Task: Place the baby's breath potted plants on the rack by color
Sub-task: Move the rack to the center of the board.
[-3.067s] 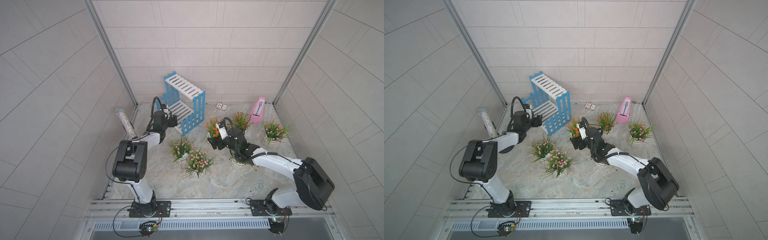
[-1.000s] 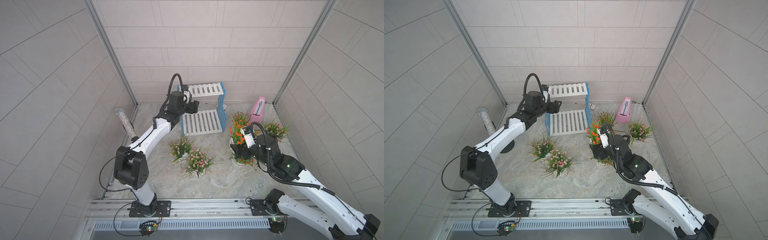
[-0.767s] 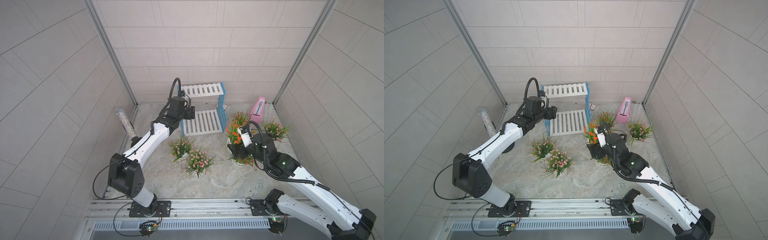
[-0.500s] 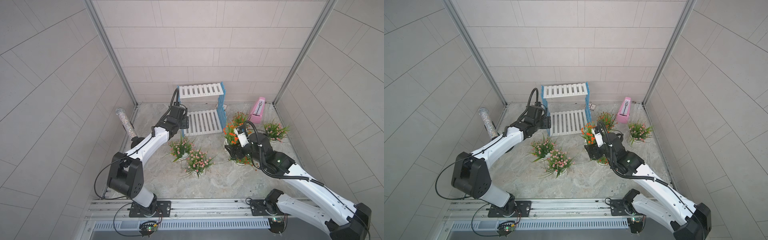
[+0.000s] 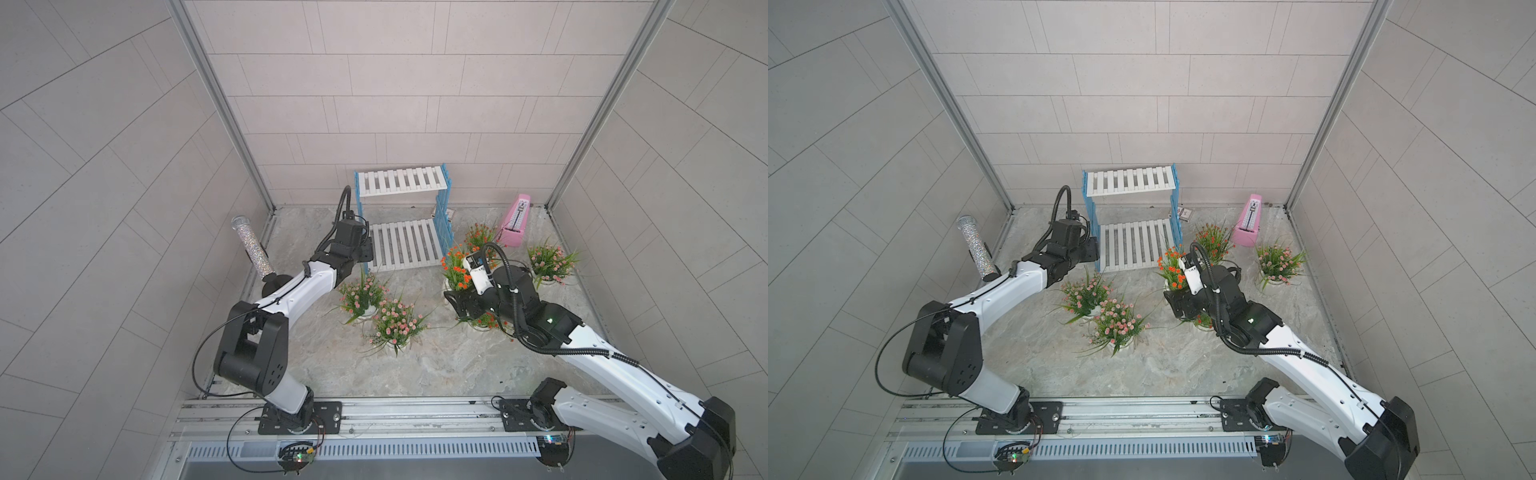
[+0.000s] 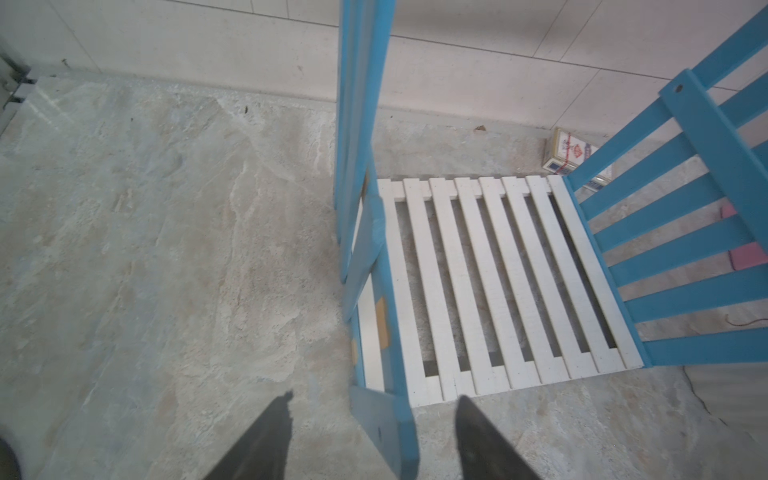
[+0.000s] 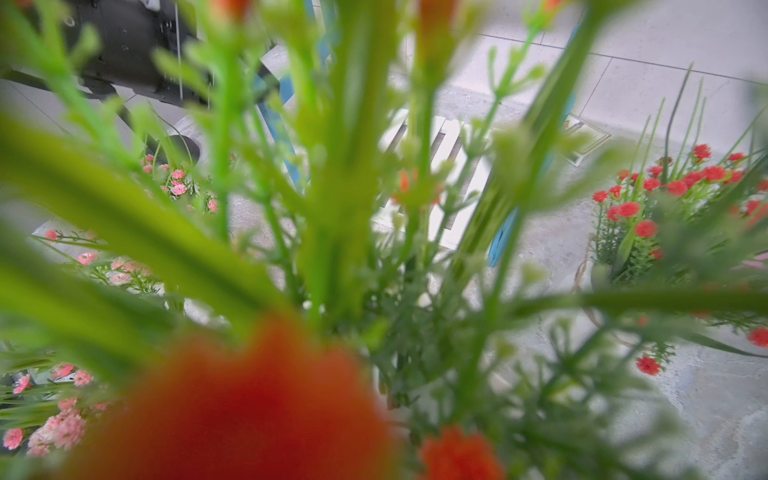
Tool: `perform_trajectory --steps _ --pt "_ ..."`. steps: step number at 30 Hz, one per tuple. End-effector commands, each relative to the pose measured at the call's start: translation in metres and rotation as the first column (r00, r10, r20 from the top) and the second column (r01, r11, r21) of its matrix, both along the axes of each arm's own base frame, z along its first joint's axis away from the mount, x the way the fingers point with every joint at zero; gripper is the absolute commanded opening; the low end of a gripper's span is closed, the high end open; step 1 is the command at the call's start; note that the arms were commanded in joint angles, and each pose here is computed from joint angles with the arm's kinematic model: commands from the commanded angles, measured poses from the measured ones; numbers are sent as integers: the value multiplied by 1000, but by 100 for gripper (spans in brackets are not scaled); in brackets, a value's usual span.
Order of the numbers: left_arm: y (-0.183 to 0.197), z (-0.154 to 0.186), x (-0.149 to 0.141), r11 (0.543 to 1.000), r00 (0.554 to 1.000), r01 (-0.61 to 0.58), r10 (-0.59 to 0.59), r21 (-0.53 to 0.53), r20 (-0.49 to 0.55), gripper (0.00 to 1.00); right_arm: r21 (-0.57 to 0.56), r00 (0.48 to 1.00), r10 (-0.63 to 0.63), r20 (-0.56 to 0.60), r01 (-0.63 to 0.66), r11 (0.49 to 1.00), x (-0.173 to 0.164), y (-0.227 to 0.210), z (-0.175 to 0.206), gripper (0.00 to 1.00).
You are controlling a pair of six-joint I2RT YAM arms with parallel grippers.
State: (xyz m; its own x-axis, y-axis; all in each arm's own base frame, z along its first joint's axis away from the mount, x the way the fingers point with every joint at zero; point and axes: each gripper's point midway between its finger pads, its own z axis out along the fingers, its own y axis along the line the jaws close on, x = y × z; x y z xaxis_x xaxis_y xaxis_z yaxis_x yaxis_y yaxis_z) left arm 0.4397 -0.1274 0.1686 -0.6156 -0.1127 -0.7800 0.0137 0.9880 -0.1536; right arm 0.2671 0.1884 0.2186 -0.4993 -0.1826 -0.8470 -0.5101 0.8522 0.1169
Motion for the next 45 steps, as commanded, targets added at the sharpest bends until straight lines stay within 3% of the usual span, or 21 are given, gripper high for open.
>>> perform_trajectory --steps 1,5,19,45 --pt "-9 2 8 999 999 11 -9 -37 33 49 56 997 1 77 -5 998 7 7 26 74" --pt "-19 -4 6 999 999 41 -40 -13 18 35 45 997 0 75 -3 999 9 7 26 74" --pt "-39 4 -8 996 995 91 -91 -8 36 27 10 994 -8 108 7 1000 30 16 35 73" --pt "-70 21 -50 980 981 185 -180 -72 77 27 10 994 24 105 -25 1000 157 97 -3 72"
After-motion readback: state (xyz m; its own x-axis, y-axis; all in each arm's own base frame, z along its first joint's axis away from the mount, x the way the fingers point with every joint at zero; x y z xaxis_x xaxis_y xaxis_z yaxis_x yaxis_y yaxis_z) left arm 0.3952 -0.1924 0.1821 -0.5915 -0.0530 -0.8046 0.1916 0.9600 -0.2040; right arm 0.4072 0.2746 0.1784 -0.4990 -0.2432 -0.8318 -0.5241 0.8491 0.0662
